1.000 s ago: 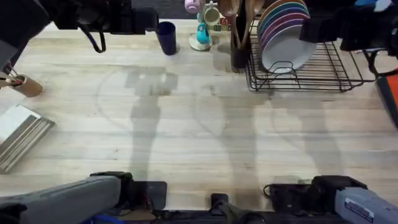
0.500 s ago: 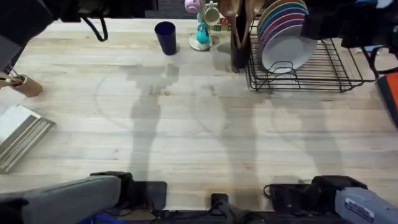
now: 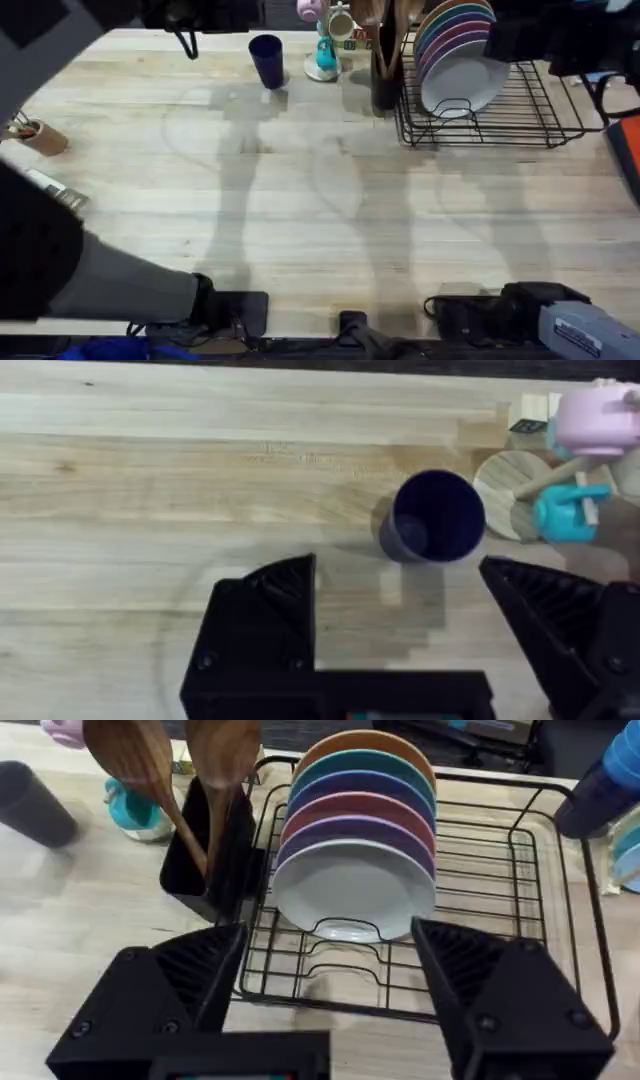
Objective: Pick up the cup on the table and put them onto the rack.
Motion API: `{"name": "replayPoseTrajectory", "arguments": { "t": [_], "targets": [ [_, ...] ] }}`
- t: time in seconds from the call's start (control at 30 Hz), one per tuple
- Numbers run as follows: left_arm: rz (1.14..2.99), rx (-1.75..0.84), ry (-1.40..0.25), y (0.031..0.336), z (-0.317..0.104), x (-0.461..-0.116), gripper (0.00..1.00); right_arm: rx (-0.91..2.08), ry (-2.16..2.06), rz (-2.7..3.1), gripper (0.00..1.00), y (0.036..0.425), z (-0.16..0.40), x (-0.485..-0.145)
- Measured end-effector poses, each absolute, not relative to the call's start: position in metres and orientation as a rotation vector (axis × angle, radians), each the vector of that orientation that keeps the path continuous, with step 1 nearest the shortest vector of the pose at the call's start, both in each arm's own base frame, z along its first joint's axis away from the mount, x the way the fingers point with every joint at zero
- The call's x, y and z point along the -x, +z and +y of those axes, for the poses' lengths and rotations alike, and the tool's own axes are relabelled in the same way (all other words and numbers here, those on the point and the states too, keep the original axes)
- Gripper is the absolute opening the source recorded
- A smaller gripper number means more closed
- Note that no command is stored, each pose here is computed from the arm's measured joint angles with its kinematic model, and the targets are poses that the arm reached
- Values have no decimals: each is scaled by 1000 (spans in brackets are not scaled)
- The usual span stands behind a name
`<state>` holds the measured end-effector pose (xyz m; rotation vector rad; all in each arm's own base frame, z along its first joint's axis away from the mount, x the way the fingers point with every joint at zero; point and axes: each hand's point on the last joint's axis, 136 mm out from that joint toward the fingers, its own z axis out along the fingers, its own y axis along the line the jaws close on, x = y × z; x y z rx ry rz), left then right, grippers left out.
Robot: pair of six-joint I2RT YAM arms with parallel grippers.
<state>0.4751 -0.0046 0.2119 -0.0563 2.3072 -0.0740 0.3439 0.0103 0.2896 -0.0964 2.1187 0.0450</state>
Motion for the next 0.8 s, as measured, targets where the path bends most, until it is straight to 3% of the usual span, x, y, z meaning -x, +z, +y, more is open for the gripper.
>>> {"name": "replayPoseTrajectory", "arguments": {
  "t": [0.13,0.57,0.8],
  "targets": [
    [2323,56,-77,188,-5,-493,993,96,45,2119,994,290,10,-344],
    [2279,57,-79,172,-5,-518,993,96,45,2119,993,289,10,-344],
    [2338,60,-79,143,-5,-521,993,96,45,2119,994,290,10,-344]
  ]
}}
